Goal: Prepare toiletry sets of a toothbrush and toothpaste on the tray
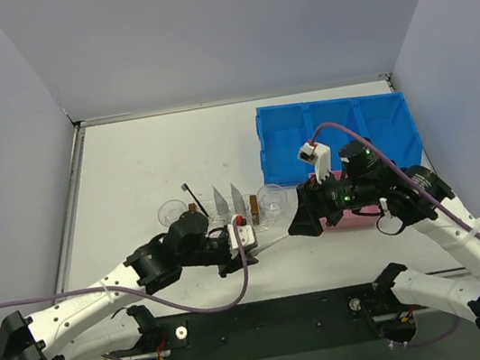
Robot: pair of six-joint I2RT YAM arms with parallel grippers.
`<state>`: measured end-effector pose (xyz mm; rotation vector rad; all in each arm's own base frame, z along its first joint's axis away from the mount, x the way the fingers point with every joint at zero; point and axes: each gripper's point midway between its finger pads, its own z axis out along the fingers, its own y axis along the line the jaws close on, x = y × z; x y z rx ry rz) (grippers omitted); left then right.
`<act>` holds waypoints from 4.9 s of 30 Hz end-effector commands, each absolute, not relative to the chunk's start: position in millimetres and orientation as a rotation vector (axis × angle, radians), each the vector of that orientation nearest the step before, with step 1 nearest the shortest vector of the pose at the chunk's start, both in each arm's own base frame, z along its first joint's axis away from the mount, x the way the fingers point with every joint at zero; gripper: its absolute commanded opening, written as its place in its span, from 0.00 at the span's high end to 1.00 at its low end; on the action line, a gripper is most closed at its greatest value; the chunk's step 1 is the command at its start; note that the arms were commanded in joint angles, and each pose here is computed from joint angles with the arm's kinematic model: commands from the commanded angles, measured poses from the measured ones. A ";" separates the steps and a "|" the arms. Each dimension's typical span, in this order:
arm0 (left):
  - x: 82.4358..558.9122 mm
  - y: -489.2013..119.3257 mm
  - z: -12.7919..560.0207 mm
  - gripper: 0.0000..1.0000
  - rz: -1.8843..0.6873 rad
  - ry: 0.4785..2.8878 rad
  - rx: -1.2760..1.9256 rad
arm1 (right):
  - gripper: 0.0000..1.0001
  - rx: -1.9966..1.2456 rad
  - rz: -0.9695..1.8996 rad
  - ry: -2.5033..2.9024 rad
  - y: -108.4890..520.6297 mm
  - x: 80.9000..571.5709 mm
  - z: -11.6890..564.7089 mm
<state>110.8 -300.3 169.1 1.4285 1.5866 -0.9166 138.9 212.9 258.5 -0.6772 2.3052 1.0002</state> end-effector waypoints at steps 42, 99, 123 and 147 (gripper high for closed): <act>81.4 -315.3 198.8 1.00 -1.312 1.529 1.519 | 0.79 -0.918 1.012 2.192 216.3 103.9 270.9; 256.3 -146.7 290.1 0.09 -0.359 1.594 0.427 | 1.00 -0.542 0.901 2.124 281.6 214.3 276.4; 259.0 -149.7 281.4 0.09 -0.351 1.621 0.455 | 1.00 -0.560 0.810 2.181 336.2 259.0 228.4; 260.6 -153.8 277.0 0.09 -0.360 1.630 0.471 | 1.00 -0.569 0.795 2.222 344.9 264.1 206.2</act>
